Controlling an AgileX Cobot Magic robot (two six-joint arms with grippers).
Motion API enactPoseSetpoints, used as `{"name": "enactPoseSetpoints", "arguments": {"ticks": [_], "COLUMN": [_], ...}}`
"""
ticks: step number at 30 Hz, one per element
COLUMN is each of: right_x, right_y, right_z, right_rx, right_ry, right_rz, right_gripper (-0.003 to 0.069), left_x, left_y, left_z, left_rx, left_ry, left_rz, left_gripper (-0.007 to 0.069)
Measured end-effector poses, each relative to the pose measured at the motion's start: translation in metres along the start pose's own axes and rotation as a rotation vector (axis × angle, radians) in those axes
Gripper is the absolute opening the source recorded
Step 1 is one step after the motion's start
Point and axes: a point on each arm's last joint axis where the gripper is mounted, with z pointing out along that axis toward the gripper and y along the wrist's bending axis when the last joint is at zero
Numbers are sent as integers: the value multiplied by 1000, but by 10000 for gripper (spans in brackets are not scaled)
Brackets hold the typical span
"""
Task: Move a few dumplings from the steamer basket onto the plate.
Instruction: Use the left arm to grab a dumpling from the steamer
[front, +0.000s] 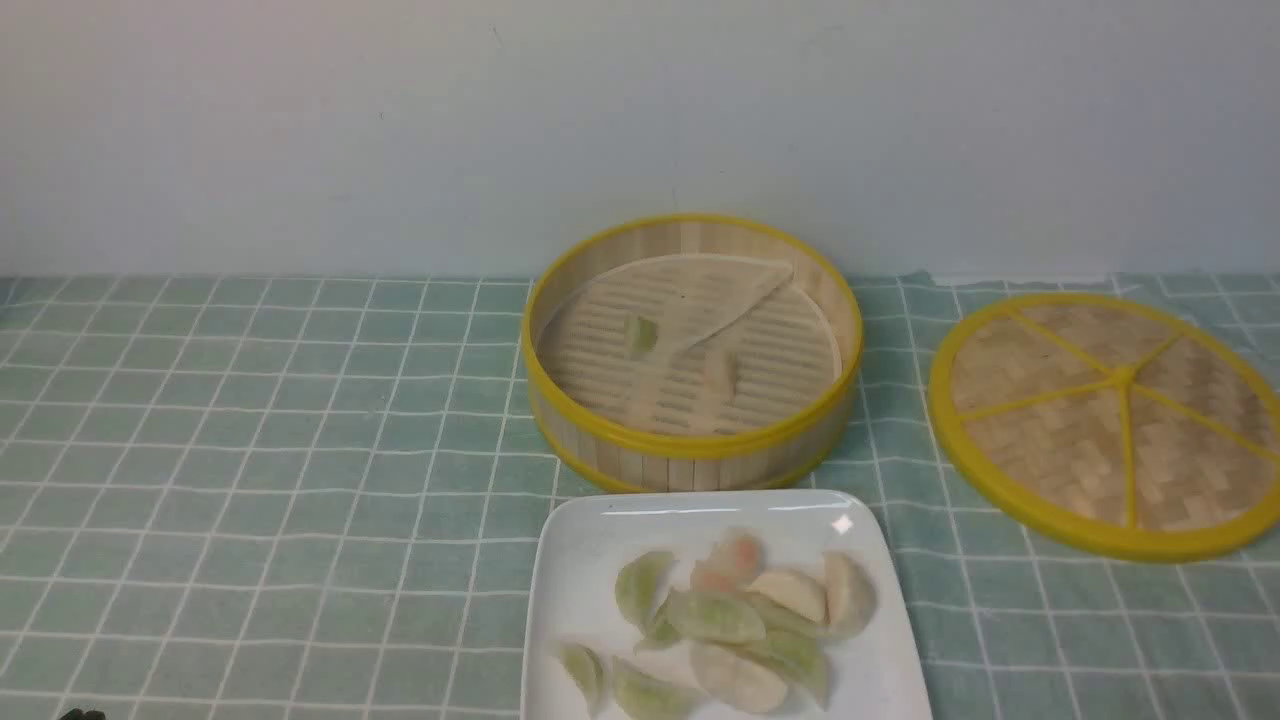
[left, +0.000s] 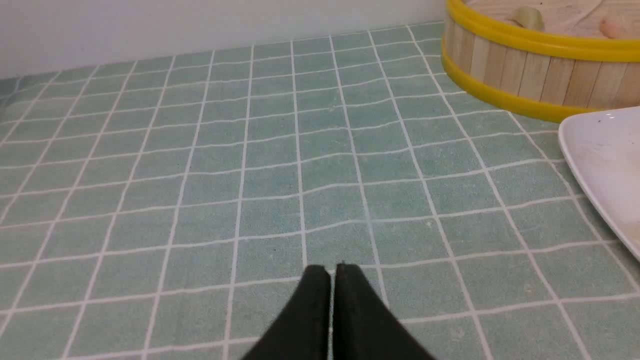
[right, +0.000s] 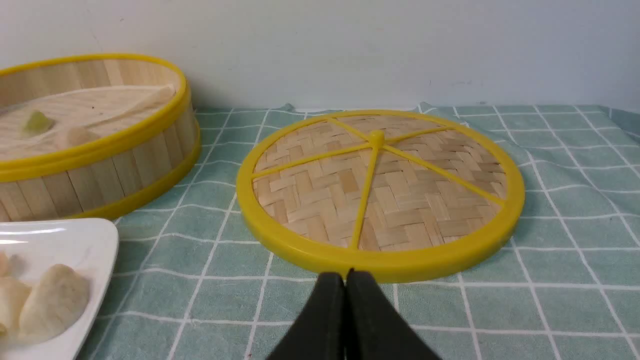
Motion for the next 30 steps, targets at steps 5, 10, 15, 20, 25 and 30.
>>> {"name": "enactPoseSetpoints", "arguments": {"ticks": [5,10,15,20,25,30], "right_x": [0,0,0,0,0,0], "right_y": [0,0,0,0,0,0], "right_z": [0,0,0,0,0,0], "right_rx": [0,0,0,0,0,0], "right_ry": [0,0,0,0,0,0], "right_rz": [0,0,0,0,0,0], "right_gripper": [-15,-15,-15,-15,-15,-15], "left_x": [0,0,0,0,0,-4], "left_y": [0,0,0,0,0,-4], "left_z": [0,0,0,0,0,0], "left_rx": [0,0,0,0,0,43], "left_ry": [0,1,1,1,1,-44], "left_rz": [0,0,0,0,0,-168], "left_gripper": [-6,-6,-6,-6,-6,-6]}}
